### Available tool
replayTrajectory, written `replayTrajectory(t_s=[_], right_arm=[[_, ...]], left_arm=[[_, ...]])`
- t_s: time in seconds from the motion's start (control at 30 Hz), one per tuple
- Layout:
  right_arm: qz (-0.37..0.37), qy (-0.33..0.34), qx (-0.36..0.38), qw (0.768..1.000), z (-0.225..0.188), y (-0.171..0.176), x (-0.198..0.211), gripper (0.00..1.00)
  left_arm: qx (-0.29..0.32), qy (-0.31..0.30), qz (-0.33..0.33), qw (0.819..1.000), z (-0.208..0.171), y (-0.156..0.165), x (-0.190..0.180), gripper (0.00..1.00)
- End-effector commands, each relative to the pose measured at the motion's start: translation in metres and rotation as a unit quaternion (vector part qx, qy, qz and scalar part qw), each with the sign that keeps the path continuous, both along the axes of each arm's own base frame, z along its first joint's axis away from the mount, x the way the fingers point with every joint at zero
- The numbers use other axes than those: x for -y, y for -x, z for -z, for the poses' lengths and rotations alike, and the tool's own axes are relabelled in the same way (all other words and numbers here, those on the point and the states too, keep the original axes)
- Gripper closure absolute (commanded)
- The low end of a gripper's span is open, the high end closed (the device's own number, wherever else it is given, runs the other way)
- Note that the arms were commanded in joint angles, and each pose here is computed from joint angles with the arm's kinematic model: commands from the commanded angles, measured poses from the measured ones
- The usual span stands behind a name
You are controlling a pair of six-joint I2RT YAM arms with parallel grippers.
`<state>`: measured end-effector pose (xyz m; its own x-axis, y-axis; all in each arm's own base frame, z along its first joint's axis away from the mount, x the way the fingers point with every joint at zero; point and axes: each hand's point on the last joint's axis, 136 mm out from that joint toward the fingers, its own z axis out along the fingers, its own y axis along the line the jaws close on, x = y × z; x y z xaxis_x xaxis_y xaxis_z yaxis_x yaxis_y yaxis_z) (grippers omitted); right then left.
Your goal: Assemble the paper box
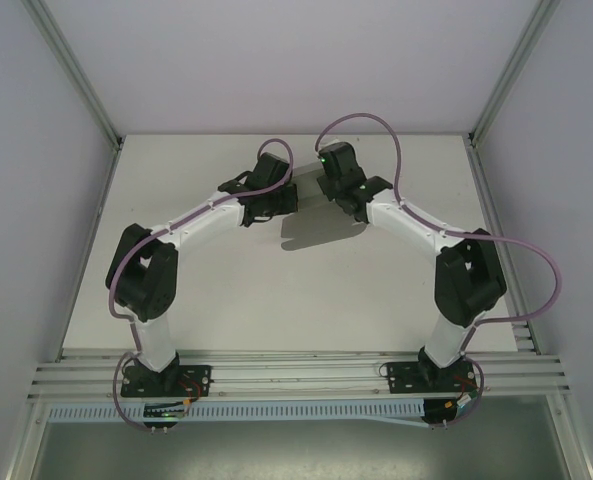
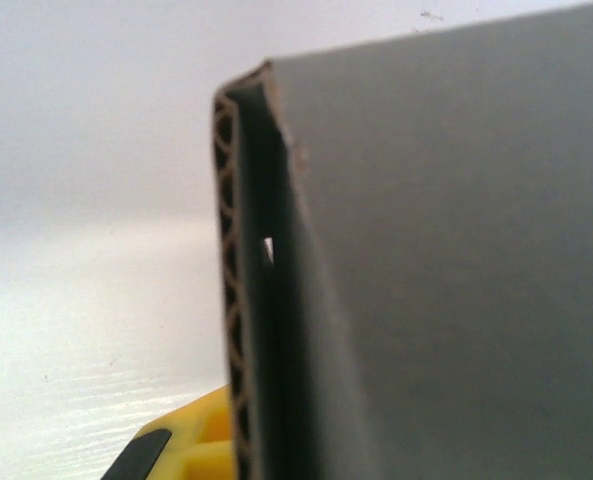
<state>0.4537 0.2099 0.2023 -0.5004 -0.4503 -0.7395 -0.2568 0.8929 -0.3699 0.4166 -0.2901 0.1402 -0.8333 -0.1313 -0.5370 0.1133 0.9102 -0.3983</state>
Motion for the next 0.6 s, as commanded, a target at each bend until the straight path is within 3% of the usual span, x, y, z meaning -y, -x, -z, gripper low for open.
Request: replayTrajectory(t_s=[0.0,0.13,0.23,0.3,0.4,0.57], right_arm=[[0.247,0.203,0.028,0.947,0.000,-0.008,0.136,1.00],[0.218,0.192,0.016,0.957,0.007,-0.010,0.129,1.00],[0.117,0.118,-0.030,0.986,0.028,-0.010,0.099,1.00],[0.050,0.047,-0.073,0.995,0.039,-0.004,0.081,0.92],[0.012,-0.018,-0.115,0.993,0.046,0.005,0.074,0.82],[0.047,0.009,-0.115,0.992,0.048,0.006,0.094,0.80]], left_arm=[[-0.031,-0.042,-0.033,0.998,-0.003,0.015,-0.025,1.00],[-0.030,-0.029,-0.019,0.999,-0.005,0.014,-0.018,1.00],[-0.024,-0.009,0.009,1.000,-0.009,0.015,-0.007,1.00],[-0.021,-0.008,0.014,1.000,-0.011,0.015,-0.006,1.00],[-0.015,-0.013,0.010,1.000,-0.014,0.015,-0.010,1.00],[-0.006,-0.014,0.010,1.000,-0.018,0.015,-0.011,1.00]])
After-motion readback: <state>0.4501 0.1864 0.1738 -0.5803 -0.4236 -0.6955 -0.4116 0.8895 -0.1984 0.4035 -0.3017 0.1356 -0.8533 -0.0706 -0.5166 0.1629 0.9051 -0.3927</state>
